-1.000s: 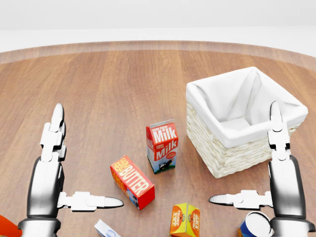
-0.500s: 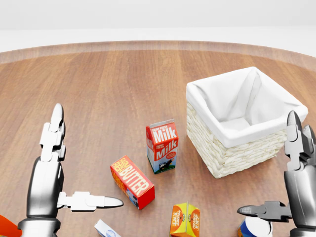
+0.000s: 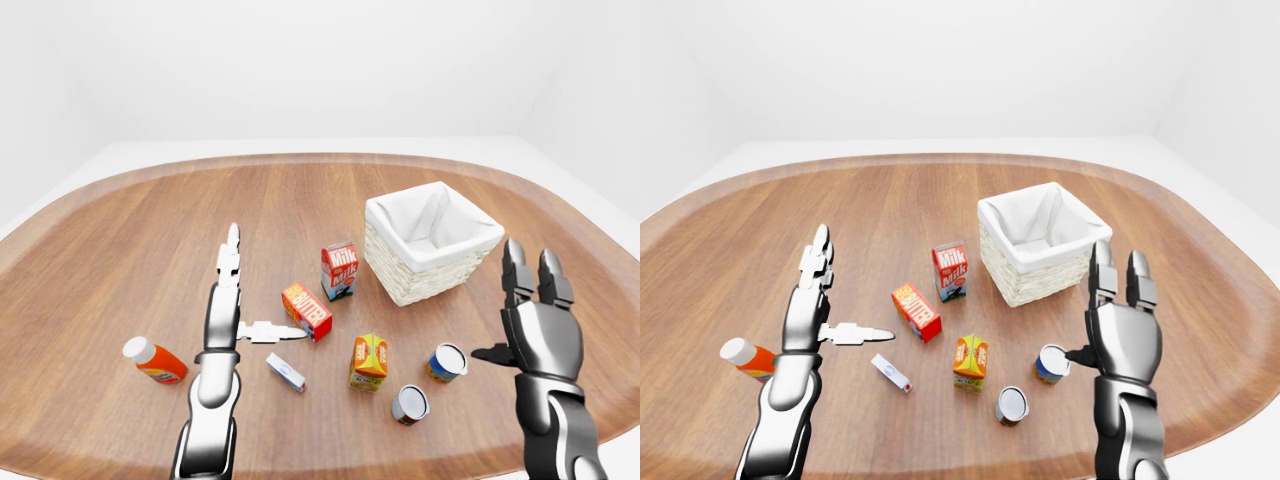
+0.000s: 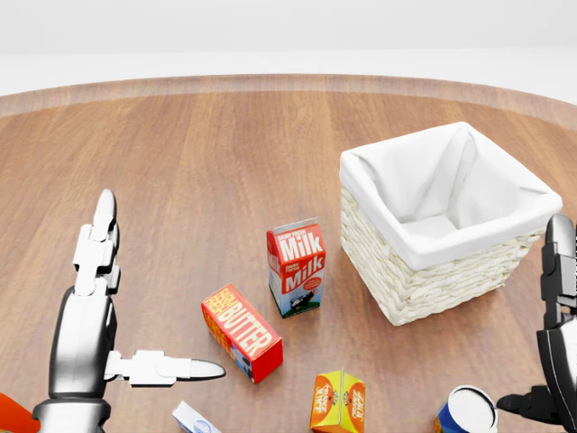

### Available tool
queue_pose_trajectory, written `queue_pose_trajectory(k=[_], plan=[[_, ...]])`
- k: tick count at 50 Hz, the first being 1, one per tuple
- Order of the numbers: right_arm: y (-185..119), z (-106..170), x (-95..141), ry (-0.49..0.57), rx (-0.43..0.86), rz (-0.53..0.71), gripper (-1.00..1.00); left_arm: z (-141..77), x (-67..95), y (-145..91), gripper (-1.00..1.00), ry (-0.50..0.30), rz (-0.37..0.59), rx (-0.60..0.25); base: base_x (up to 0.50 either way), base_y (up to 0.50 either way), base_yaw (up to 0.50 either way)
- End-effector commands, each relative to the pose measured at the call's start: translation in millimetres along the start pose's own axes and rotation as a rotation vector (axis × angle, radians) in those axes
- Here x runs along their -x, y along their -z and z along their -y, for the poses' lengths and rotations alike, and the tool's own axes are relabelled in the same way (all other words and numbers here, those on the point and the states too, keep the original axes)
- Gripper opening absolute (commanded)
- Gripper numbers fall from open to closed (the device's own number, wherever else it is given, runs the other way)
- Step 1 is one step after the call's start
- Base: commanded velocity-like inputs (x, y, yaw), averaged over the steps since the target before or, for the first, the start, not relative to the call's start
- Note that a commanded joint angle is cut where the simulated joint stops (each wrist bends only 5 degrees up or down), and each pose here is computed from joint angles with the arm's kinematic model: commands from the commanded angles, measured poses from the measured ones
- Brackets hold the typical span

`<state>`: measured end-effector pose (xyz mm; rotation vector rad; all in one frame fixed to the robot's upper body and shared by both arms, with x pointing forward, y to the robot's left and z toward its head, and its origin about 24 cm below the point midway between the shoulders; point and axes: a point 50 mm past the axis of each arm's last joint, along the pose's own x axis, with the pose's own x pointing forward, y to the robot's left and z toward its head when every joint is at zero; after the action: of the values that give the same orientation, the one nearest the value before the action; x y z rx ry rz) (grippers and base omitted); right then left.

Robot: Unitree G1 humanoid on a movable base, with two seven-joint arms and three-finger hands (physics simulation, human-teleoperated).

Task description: Pick up the alphabet soup and the tomato sauce, and put them in the basket.

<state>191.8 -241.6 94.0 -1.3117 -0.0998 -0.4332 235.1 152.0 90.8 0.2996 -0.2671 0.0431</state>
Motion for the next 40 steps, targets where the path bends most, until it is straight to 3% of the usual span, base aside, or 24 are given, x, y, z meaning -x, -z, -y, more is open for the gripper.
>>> queue_pose_trajectory(k=[1, 8, 40], plan=[[6, -4, 5, -0.044, 0.204, 0.019, 1.0, -1, -0.2, 0, 1.0, -0.004, 0.0, 0.015, 0.0, 0.0, 0.0], [12, -23, 8, -0.125, 0.313, 0.046, 1.0, -1, -0.2, 0, 1.0, -0.004, -0.001, 0.015, 0.0, 0.0, 0.0], [18, -55, 14, -0.278, 0.351, 0.085, 1.0, -1, -0.8, 0, 1.0, -0.003, 0.0, 0.015, 0.0, 0.0, 0.0]])
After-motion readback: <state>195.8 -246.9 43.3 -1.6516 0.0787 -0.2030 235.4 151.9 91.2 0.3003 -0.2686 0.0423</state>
